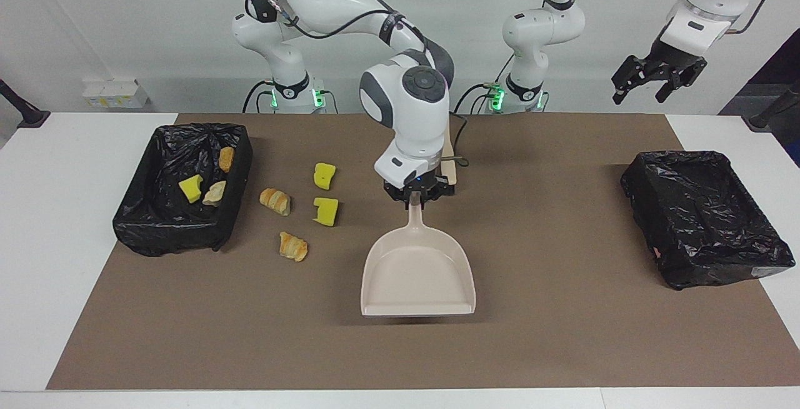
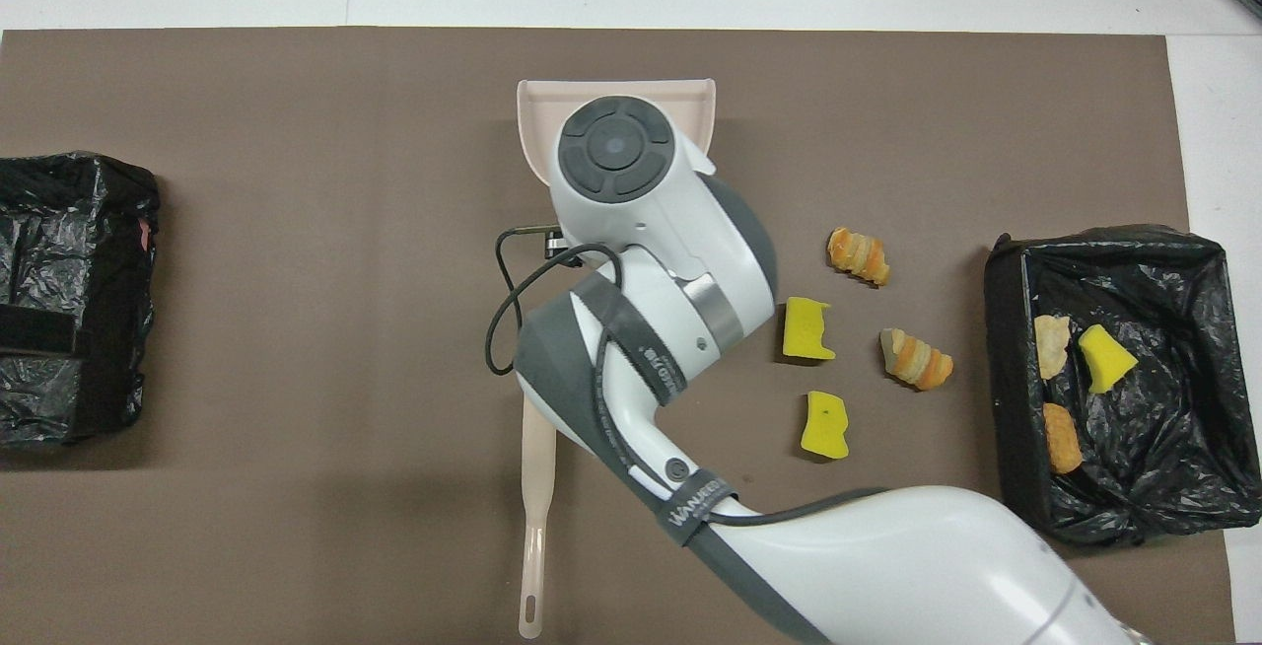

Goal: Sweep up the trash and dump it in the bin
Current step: 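Bring the empty dustpan back to the table center with the right gripper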

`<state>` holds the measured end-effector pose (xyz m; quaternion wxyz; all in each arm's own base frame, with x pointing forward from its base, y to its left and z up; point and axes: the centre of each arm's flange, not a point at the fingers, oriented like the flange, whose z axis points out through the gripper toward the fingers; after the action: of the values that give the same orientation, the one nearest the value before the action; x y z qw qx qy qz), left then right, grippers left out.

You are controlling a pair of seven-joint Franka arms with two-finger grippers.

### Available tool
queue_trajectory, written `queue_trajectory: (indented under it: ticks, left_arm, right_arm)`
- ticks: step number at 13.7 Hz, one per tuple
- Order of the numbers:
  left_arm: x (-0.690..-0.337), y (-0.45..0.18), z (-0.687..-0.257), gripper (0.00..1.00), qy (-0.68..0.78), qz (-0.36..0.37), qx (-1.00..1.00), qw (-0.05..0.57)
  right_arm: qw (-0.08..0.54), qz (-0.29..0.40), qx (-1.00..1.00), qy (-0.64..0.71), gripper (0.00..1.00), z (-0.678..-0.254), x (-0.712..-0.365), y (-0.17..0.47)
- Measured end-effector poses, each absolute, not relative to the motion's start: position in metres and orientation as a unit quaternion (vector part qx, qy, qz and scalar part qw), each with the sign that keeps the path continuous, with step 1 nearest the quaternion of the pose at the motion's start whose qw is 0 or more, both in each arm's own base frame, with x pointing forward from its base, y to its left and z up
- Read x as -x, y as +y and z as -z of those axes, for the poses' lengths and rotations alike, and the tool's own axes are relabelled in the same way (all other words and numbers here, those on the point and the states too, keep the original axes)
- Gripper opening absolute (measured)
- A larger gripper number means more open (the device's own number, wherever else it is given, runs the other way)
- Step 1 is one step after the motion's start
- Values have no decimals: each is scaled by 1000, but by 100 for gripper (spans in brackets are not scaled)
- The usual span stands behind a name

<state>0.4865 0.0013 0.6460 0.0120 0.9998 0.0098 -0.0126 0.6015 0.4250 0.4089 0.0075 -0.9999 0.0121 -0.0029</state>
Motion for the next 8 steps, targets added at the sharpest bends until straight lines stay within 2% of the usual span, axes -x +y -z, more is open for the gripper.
queue_trajectory:
  ticks: [4, 7, 8]
  left_arm:
    - [-487, 1, -646, 100, 10, 13, -1000, 12]
    - [-487, 2, -646, 100, 10, 13, -1000, 12]
    - [-487, 2, -646, 100, 10, 13, -1000, 12]
  right_arm:
    - [17, -4, 1000, 17, 32, -346, -574, 494]
    - [15, -6, 1000, 15, 32, -341, -570, 502]
    - [14, -6, 1000, 15, 37, -342, -570, 502]
